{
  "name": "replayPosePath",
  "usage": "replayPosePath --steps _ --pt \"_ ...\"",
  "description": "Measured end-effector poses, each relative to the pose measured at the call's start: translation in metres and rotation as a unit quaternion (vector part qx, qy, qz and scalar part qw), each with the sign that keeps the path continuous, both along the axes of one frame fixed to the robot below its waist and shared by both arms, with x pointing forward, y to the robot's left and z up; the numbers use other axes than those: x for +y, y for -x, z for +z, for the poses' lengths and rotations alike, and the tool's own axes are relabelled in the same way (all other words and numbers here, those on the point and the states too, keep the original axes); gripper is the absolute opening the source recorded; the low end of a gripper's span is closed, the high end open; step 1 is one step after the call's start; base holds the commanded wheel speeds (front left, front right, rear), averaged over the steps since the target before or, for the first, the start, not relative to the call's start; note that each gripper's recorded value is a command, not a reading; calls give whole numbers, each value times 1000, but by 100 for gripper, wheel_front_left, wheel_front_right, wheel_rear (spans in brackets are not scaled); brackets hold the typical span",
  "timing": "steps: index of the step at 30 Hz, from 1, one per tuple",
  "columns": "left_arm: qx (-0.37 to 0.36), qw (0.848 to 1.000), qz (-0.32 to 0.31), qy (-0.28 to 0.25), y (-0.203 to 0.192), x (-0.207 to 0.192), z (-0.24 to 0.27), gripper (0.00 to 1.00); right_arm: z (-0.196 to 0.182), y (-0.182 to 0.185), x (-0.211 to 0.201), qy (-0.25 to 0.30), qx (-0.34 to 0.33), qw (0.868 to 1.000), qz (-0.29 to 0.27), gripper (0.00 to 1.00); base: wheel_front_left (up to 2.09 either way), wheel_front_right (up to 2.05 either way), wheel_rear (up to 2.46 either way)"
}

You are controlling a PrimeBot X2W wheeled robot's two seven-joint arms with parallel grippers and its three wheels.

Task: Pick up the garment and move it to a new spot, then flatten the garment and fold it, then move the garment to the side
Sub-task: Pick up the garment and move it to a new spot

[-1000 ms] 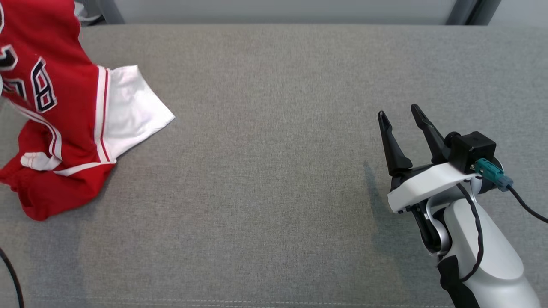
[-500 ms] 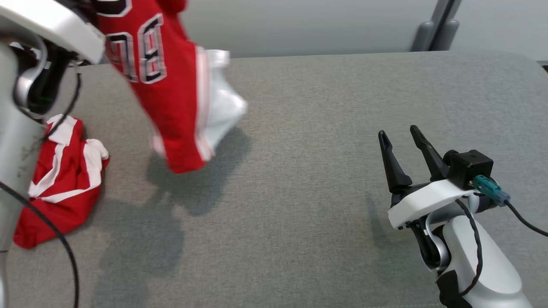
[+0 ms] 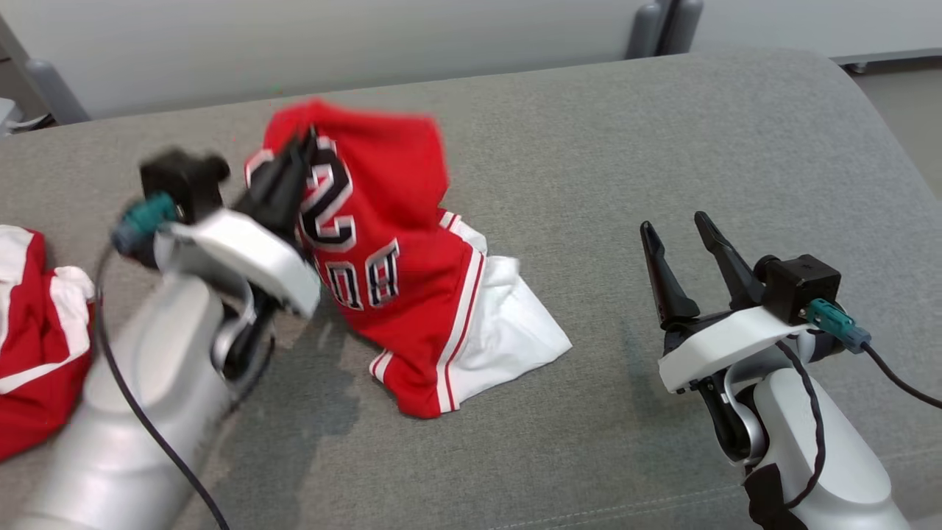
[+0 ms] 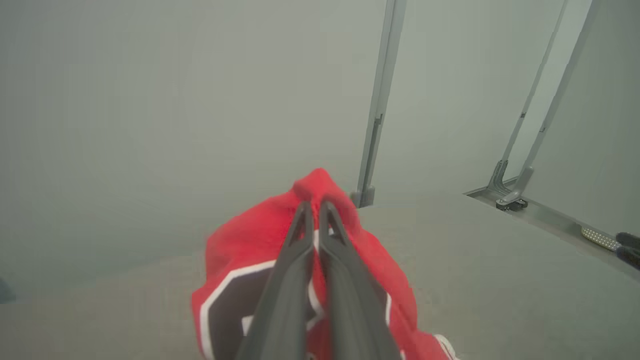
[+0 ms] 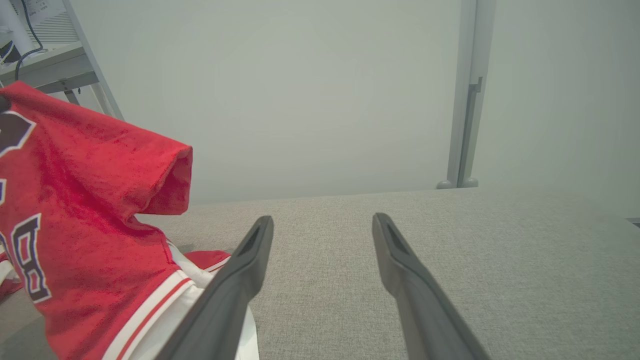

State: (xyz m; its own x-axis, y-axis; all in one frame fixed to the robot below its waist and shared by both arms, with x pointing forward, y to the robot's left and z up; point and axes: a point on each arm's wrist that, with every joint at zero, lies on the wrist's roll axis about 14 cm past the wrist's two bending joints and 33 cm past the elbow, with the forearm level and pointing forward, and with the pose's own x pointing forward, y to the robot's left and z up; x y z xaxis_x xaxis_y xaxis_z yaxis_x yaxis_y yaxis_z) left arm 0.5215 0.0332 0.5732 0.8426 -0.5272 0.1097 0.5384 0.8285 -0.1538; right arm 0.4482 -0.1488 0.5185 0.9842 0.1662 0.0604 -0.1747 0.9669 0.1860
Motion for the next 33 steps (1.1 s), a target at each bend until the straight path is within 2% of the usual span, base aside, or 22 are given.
replayPosePath --steps 5,6,7,8,13,22,33 --pt "72 997 -13 -17 28 -17 -70 0 0 2 -8 3 0 1000 -9 100 0 0 0" --pt "77 997 -13 -15 32 -19 -75 7 0 2 -8 3 -1 1000 -9 100 0 0 0" --pt "77 997 -11 -16 34 -18 -77 80 1 2 -8 3 -1 1000 -9 100 0 0 0" --pt "78 997 -5 -17 36 -15 -79 100 2 2 -8 3 -2 1000 -9 100 0 0 0" --pt "65 997 22 -31 43 3 -80 100 3 4 -3 4 -2 1000 -3 100 0 0 0" --pt "14 992 104 -68 67 59 -68 100 15 7 14 4 -18 1000 19 100 0 0 0" --pt "31 967 244 -72 113 145 -83 100 6 25 31 0 -7 999 39 100 0 0 0"
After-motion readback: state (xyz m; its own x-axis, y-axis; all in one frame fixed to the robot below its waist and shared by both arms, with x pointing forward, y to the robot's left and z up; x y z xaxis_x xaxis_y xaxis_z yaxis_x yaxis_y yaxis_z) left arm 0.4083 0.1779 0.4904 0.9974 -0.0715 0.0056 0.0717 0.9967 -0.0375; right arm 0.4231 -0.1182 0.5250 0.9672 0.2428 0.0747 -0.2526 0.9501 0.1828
